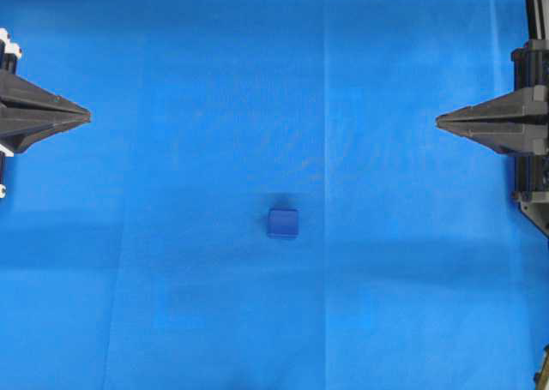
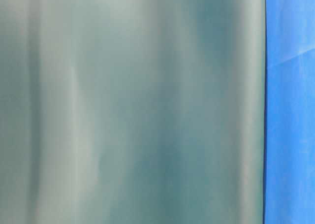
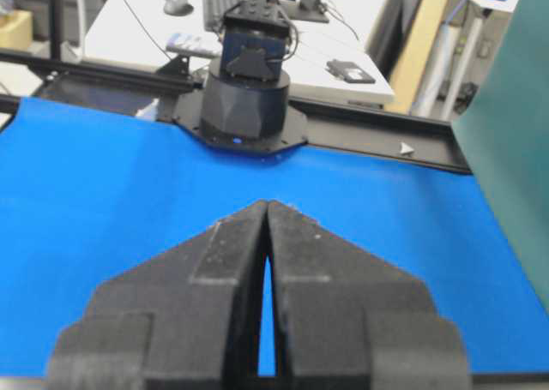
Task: Handover the blue block to the right arm after grasping it with the left arm, then place it in the designated position.
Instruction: 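Open the left gripper and move it toward the blue cube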
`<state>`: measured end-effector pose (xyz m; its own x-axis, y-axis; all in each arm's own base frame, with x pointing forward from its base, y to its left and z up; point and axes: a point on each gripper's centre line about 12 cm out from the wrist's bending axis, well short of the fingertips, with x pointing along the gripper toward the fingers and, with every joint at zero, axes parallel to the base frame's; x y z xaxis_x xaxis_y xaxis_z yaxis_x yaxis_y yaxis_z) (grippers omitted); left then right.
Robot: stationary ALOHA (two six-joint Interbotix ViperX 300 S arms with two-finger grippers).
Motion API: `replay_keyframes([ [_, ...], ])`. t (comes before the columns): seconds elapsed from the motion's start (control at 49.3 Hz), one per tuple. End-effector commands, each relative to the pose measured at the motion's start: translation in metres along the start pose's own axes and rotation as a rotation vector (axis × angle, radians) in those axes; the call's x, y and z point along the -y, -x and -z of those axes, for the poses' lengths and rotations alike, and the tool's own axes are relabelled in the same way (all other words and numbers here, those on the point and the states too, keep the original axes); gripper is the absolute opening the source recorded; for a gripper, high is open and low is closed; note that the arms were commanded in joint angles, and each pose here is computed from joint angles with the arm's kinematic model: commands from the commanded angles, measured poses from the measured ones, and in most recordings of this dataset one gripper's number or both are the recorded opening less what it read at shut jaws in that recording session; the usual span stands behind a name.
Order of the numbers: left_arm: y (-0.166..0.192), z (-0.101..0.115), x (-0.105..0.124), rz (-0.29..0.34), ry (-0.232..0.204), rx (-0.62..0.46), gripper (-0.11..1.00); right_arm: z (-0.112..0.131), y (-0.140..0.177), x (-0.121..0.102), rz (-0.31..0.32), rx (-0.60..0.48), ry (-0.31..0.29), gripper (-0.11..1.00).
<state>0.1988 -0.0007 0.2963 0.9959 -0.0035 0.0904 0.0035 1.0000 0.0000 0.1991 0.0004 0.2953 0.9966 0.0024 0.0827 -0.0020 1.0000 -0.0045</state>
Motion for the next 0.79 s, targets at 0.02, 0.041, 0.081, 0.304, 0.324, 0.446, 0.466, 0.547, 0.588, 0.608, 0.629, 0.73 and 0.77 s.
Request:
replay_keyframes([
  [0.02,-0.0024,-0.0038,-0.0008,-0.003,-0.002,0.005,0.00,-0.0027,-0.0043,0.0017,0.009,-0.003,-0.008,0.01],
  [0.041,-0.0024,-0.0038,-0.0008,-0.003,-0.003,0.005,0.00,-0.0019,-0.0049,0.0018,0.009,-0.011,-0.010,0.00],
  [0.081,-0.0024,-0.0038,-0.0008,-0.003,-0.002,0.005,0.00,0.0009,-0.0074,0.0021,0.010,-0.038,-0.008,-0.02],
  [0.304,-0.0024,-0.0038,-0.0008,-0.003,-0.002,0.005,0.00,-0.0002,-0.0128,0.0024,0.012,-0.069,-0.010,-0.02],
  [0.324,-0.0024,-0.0038,-0.0007,-0.003,-0.003,0.005,0.00,-0.0002,-0.0128,0.0024,0.012,-0.069,-0.012,-0.02],
  [0.446,-0.0028,-0.0031,-0.0007,-0.003,-0.003,0.002,0.00,-0.0008,-0.0129,0.0025,0.013,-0.067,-0.025,-0.02],
  [0.466,-0.0031,-0.0028,-0.0007,-0.003,-0.003,0.000,0.00,0.0000,-0.0128,0.0028,0.014,-0.070,-0.027,-0.02],
  [0.547,-0.0032,-0.0018,-0.0007,-0.003,-0.003,-0.003,0.00,0.0005,-0.0130,0.0028,0.015,-0.073,-0.030,-0.02],
  [0.588,-0.0031,-0.0026,-0.0007,-0.003,-0.003,-0.002,0.00,0.0005,-0.0130,0.0028,0.015,-0.073,-0.030,-0.02],
  [0.608,-0.0029,-0.0022,-0.0007,-0.003,-0.005,-0.002,0.00,0.0005,-0.0130,0.0028,0.015,-0.073,-0.030,-0.02],
  [0.629,-0.0031,-0.0028,-0.0007,-0.003,-0.005,0.000,0.01,0.0005,-0.0130,0.0028,0.015,-0.073,-0.030,-0.02],
  [0.73,-0.0032,-0.0018,-0.0007,-0.003,-0.003,-0.003,0.15,0.0005,-0.0130,0.0031,0.016,-0.073,-0.030,0.03],
  [0.77,-0.0029,-0.0022,-0.0007,-0.003,-0.003,-0.002,0.26,0.0005,-0.0130,0.0031,0.016,-0.073,-0.030,0.09],
])
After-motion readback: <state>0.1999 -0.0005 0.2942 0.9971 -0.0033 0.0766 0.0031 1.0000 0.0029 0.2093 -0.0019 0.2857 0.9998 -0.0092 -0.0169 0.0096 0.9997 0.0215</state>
